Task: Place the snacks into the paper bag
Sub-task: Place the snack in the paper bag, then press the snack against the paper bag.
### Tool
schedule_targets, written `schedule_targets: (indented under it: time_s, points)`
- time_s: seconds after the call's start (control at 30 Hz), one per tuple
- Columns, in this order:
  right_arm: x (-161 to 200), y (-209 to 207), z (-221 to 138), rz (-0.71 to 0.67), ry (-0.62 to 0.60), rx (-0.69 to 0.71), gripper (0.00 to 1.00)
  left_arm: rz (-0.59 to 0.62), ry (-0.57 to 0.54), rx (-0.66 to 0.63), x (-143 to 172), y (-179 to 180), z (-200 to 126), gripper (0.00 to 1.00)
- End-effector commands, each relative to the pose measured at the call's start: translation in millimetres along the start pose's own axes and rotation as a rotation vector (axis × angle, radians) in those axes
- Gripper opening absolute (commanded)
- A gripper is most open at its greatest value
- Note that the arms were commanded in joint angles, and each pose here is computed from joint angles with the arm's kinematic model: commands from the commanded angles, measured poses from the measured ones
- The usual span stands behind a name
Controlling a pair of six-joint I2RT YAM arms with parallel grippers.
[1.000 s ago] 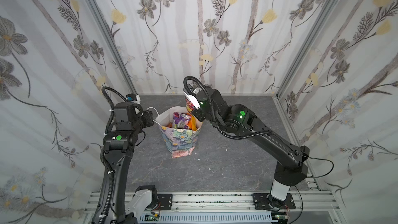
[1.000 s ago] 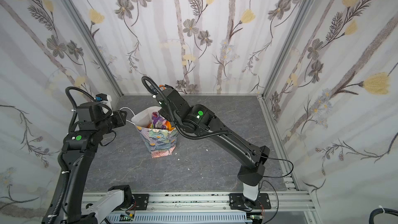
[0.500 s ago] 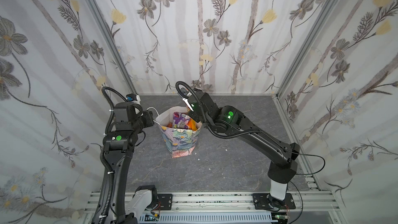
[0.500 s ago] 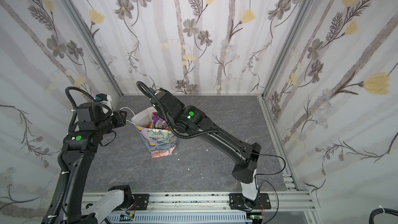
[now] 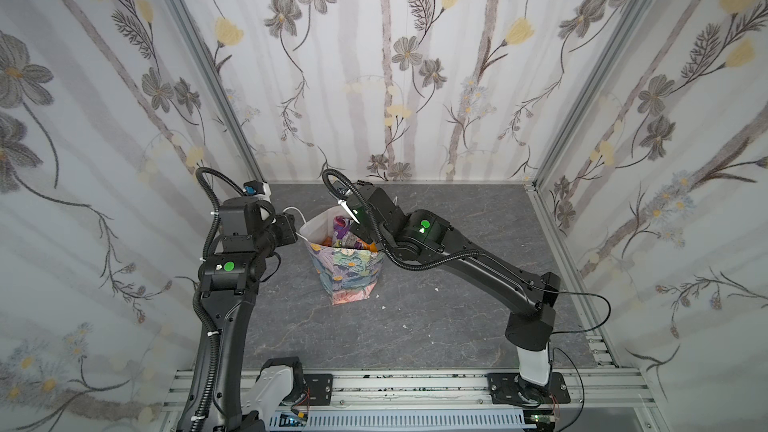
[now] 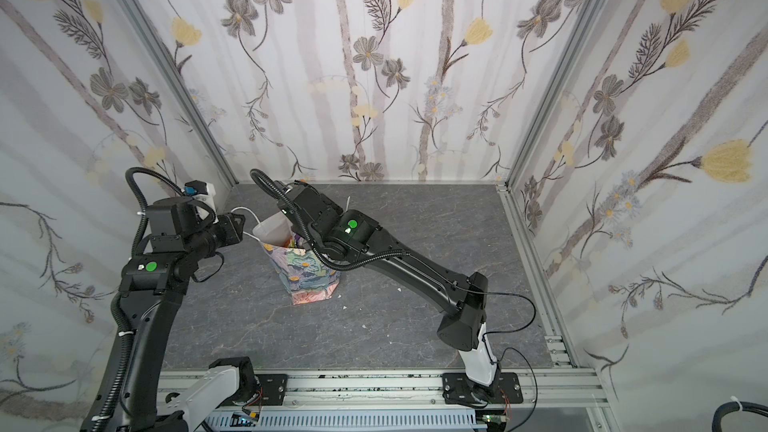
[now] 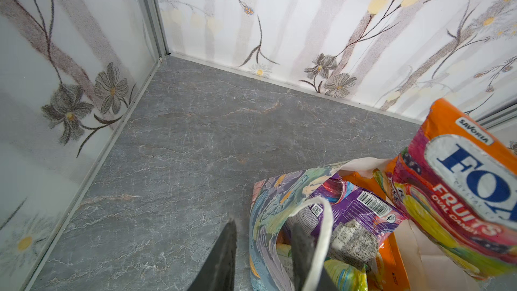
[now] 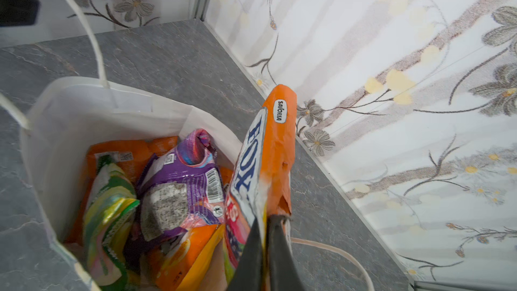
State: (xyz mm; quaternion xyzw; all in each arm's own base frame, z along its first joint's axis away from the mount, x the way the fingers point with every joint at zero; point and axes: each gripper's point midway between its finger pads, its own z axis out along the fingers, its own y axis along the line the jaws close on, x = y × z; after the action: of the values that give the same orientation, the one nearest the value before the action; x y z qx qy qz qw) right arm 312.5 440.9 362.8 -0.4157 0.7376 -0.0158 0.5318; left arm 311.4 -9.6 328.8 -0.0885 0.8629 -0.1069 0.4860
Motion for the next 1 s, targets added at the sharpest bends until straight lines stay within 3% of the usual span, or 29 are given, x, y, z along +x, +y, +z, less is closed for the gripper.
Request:
schedule_targets:
  time_s: [0.0,0.17,0.27,0.33,0.4,0.5,0.6,0.77,0.97]
  points:
    - [-19.7,16.1,1.9,0.034,-0.077,-0.060,0.18,0.002,-0.021,0.008,-5.8,-2.1,-0.8,0.32]
    - [-19.6,42.3,14.3,0.037,-0.069,-0.142,0.17,0.002,-0.023,0.003,-5.7,-0.8,-1.6,0.32]
    - [-24.8,65.3,13.5,0.053,-0.093,-0.270,0.19,0.003,-0.023,0.004,-5.8,-1.3,-1.3,0.32]
    - [-35.4,78.3,4.6,0.076,-0.127,-0.370,0.27,0.003,-0.020,0.003,-5.5,-1.0,-0.3,0.32]
    - [-48.8,86.2,-10.6,0.109,-0.173,-0.480,0.44,0.002,-0.020,0.002,-5.6,-0.6,-0.3,0.32]
    - [-65.6,79.1,-31.0,0.169,-0.230,-0.568,0.52,0.001,-0.020,-0.001,-5.5,-0.1,-0.6,0.32]
    - [-66.9,57.9,-34.8,0.232,-0.227,-0.561,0.52,0.002,-0.022,-0.002,-5.7,0.0,-1.3,0.31]
    - [-37.8,35.0,-21.3,0.272,-0.120,-0.575,0.36,0.002,-0.024,-0.003,-5.1,0.3,-2.0,0.31]
    - [11.7,29.5,9.4,0.218,0.050,-0.532,0.22,0.002,-0.023,-0.001,-5.0,0.0,-1.6,0.26]
